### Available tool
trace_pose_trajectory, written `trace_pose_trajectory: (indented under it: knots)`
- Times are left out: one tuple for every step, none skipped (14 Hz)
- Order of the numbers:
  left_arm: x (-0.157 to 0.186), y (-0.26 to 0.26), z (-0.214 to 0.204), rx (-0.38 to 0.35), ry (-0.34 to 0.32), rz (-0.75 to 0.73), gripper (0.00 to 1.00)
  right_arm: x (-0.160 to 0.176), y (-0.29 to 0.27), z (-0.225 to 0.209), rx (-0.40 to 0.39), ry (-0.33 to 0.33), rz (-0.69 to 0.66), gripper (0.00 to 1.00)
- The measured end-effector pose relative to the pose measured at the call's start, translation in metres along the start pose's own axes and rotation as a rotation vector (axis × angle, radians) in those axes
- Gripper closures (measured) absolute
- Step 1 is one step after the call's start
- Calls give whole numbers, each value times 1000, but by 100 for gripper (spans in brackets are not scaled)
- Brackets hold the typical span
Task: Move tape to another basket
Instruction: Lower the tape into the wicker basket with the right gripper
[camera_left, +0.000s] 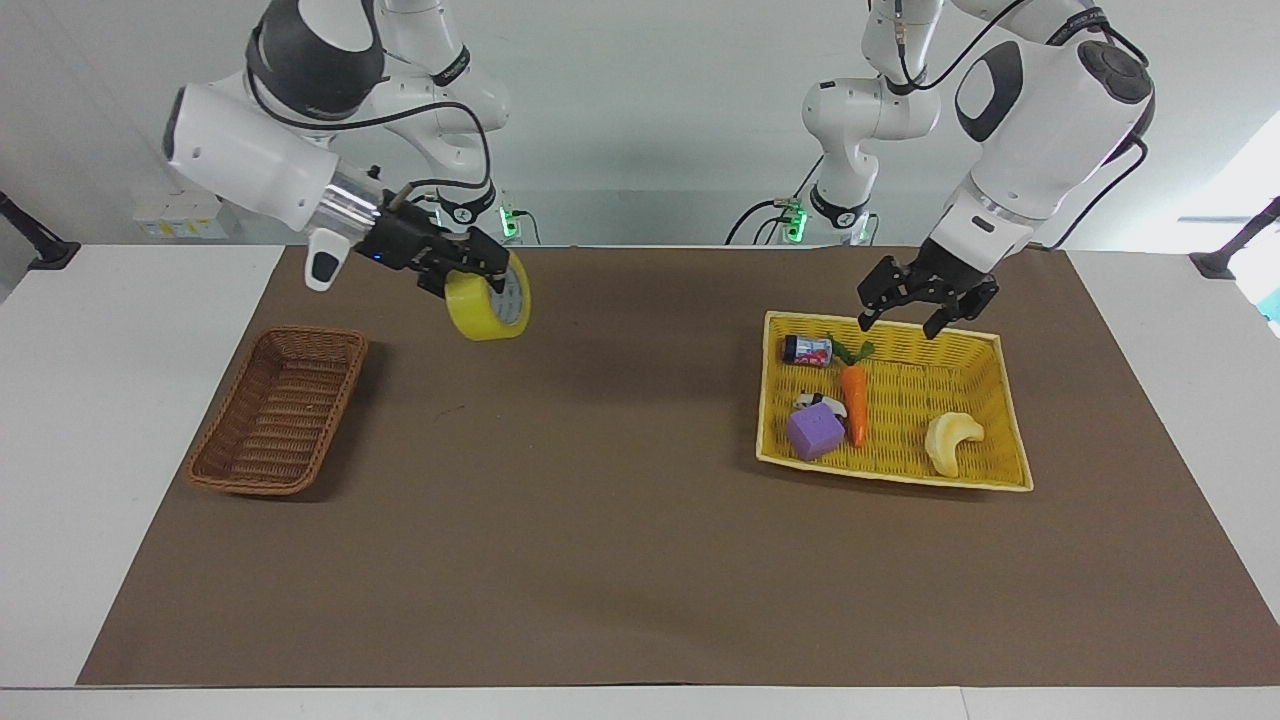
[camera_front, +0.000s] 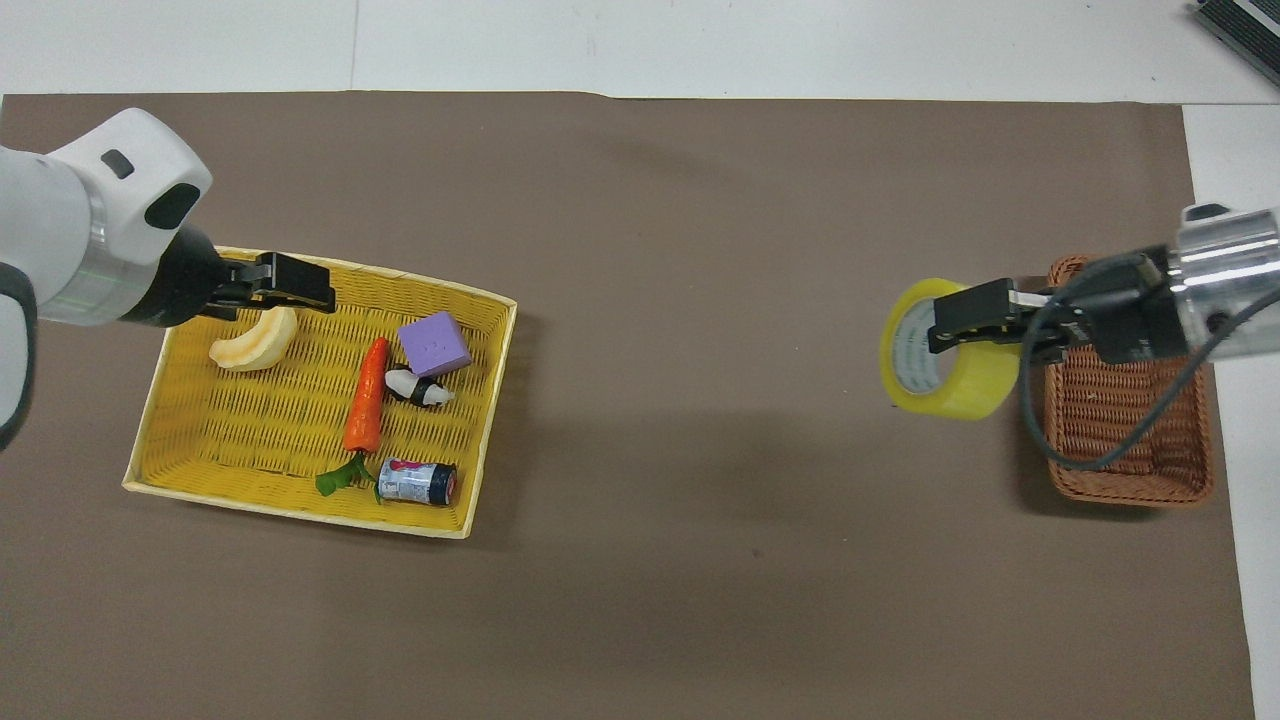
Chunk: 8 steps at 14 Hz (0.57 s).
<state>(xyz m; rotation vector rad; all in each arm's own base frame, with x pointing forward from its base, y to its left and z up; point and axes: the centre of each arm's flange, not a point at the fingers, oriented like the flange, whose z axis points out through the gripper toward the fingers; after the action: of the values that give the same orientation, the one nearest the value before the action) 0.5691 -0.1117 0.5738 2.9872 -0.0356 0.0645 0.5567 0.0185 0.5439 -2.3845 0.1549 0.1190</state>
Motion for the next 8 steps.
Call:
trace_pose_trajectory:
  knots:
    - [0, -12, -6, 32, -8, -5, 0, -1, 23, -14, -59, -5, -39, 100]
    - [-1, -27, -13, 57, -19, -2, 0, -3, 44, -25, -137, -15, -94, 100]
    - [-3, -41, -19, 74, -32, 10, 0, -5, 59, -32, -217, -30, -148, 100]
    - [-6, -53, -26, 86, -44, 24, 0, -6, 69, -36, -292, -49, -185, 100]
    - [-10, -62, -31, 99, -60, 30, 0, -6, 74, -38, -347, -58, -200, 100]
    - [-15, -66, -37, 124, -85, 36, 0, -5, 77, -41, -386, -53, -204, 100]
    - [-19, -66, -44, 148, -114, 42, 0, -3, 82, -45, -426, -43, -207, 100]
    - [-23, -63, -51, 160, -132, 51, 0, -2, 91, -50, -476, -36, -215, 100]
